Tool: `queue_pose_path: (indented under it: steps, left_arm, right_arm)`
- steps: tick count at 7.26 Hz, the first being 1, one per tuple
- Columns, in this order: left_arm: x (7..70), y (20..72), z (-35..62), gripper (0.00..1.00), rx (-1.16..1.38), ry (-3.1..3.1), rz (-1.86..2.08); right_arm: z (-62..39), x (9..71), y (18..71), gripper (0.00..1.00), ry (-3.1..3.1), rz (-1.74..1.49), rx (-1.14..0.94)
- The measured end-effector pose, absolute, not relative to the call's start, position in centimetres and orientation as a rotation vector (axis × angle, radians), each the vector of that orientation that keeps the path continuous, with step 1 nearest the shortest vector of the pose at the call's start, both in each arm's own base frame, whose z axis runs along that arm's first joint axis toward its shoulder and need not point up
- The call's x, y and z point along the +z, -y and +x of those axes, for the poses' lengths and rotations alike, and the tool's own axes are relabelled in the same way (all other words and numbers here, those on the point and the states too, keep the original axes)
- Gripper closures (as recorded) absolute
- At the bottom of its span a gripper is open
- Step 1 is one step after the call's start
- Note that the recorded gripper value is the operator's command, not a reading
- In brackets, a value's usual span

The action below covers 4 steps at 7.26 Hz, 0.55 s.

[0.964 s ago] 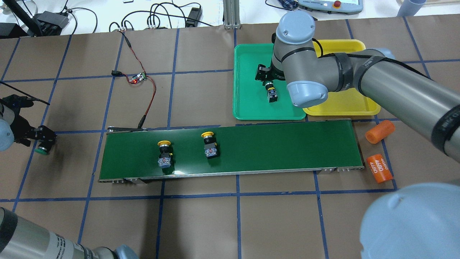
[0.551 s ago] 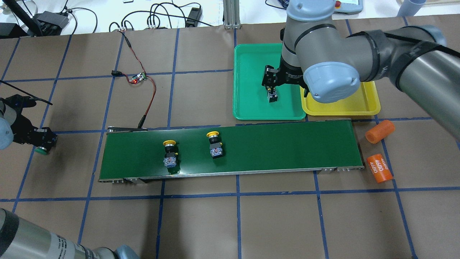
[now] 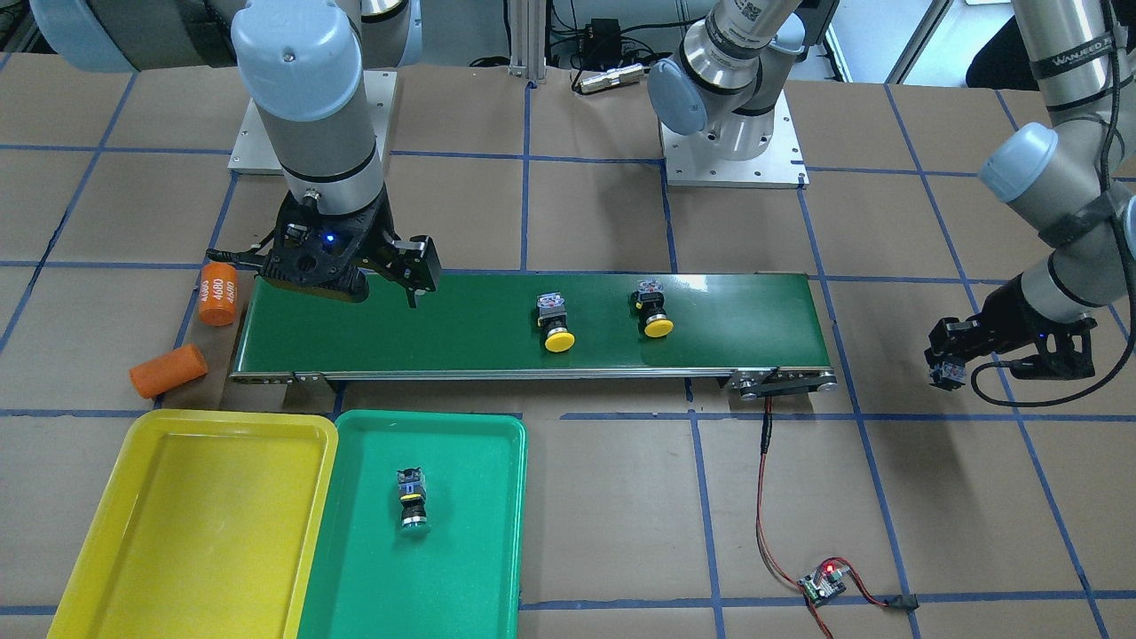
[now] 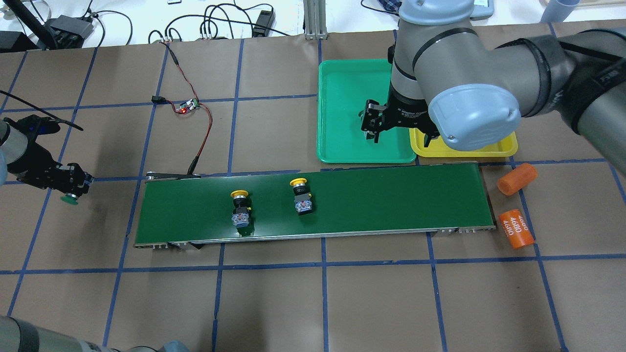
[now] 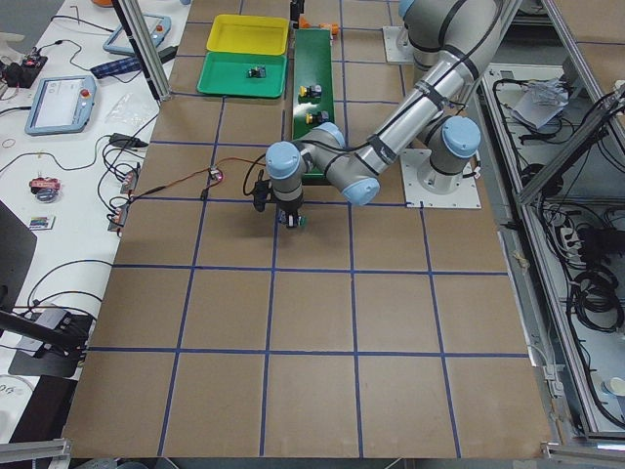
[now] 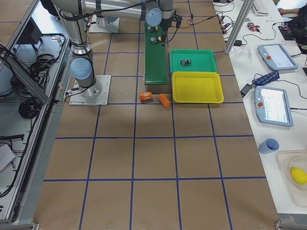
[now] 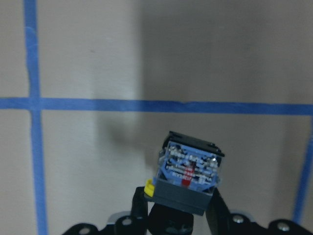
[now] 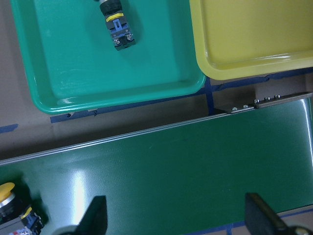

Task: Sort buttons by color to trays
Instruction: 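Release the green button in the green tray while the left grasps another, then place a green button on the belt with left while right grasps yellow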

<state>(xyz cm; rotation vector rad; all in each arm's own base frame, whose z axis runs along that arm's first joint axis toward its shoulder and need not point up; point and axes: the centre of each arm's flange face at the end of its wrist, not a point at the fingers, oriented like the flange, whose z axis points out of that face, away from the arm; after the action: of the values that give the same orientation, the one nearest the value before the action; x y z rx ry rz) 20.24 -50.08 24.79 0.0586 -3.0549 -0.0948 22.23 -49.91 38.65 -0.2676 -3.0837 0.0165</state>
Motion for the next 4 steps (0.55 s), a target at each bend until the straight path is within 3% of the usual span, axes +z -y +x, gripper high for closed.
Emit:
queue_pose_path:
  steps: [4]
  left_arm:
    - [27.8,47.8,3.8,1.00,-0.113,3.017,0.331]
  right_arm:
    - [22.3,36.5,48.8,0.00,3.080,-0.262,-0.055]
